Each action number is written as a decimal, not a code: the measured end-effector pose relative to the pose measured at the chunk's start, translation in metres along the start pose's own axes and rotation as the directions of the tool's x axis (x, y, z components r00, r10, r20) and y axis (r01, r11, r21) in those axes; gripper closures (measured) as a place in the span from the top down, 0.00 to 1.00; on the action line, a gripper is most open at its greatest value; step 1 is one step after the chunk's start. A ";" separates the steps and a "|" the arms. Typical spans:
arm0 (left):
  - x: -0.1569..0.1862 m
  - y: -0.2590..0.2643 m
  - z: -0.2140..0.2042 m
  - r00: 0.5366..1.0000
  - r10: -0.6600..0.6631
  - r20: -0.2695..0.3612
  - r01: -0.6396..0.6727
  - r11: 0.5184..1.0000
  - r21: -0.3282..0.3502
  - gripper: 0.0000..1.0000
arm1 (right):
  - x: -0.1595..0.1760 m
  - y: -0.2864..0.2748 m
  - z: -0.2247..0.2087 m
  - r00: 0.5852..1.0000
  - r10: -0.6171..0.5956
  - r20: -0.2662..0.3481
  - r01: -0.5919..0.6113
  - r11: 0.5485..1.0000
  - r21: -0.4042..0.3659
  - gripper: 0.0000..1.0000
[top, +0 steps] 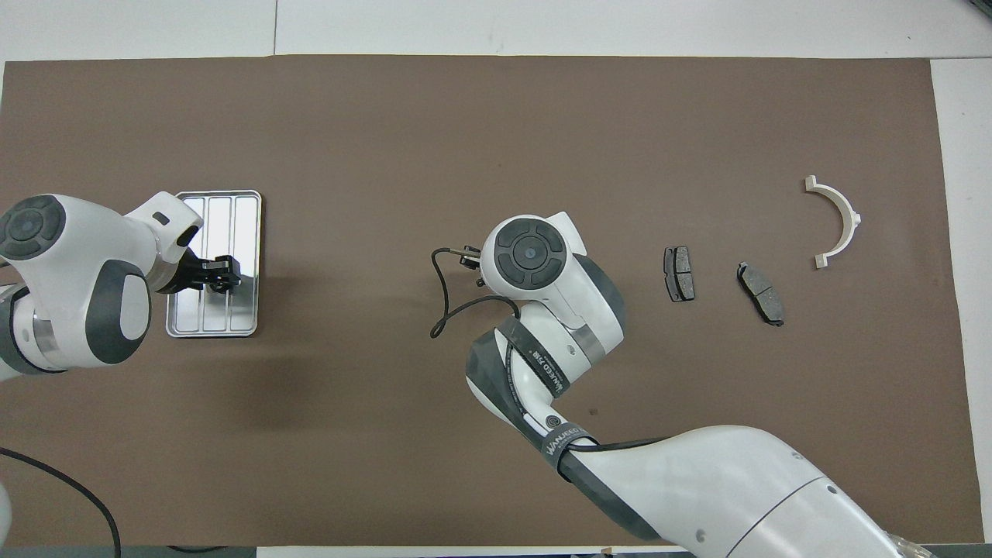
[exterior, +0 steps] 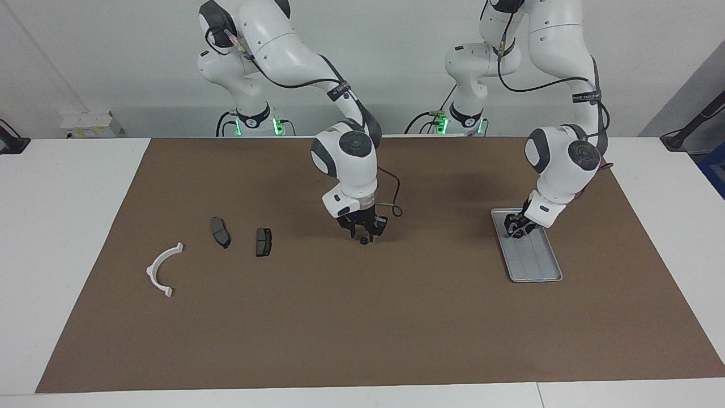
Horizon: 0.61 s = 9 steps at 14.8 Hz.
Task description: Pick bearing gear from pile to tray
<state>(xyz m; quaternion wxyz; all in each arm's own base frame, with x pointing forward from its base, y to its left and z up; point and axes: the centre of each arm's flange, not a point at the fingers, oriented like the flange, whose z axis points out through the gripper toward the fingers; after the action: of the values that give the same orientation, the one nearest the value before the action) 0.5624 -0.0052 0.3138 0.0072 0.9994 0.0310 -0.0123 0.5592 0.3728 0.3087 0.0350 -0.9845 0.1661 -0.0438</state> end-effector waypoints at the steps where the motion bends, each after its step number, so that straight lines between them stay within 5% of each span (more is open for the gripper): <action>1: 0.004 0.004 -0.012 1.000 0.002 0.011 -0.002 1.000 0.000 0.70 | 0.005 0.000 -0.005 1.000 0.006 -0.006 -0.006 1.000 0.005 0.69; 5: 0.013 0.081 -0.064 0.997 -0.070 0.015 0.070 0.998 0.002 0.70 | 0.065 0.027 -0.061 0.996 -0.085 -0.030 0.085 0.996 -0.005 0.70; 6: 0.008 0.113 -0.068 0.995 -0.099 0.007 0.099 0.995 0.001 0.70 | 0.088 0.044 -0.083 0.989 -0.140 -0.047 0.140 0.990 -0.004 0.77; 9: -0.010 0.196 -0.077 0.982 -0.190 -0.015 0.190 0.982 -0.012 0.72 | 0.153 0.108 -0.138 0.935 -0.341 -0.094 0.341 0.940 -0.026 0.80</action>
<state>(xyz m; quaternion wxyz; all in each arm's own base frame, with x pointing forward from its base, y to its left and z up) 0.5669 -0.2001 0.3932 0.0108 0.9919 0.1262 -0.0050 0.6550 0.2132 0.4481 0.0141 -0.9953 -0.0054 -0.0960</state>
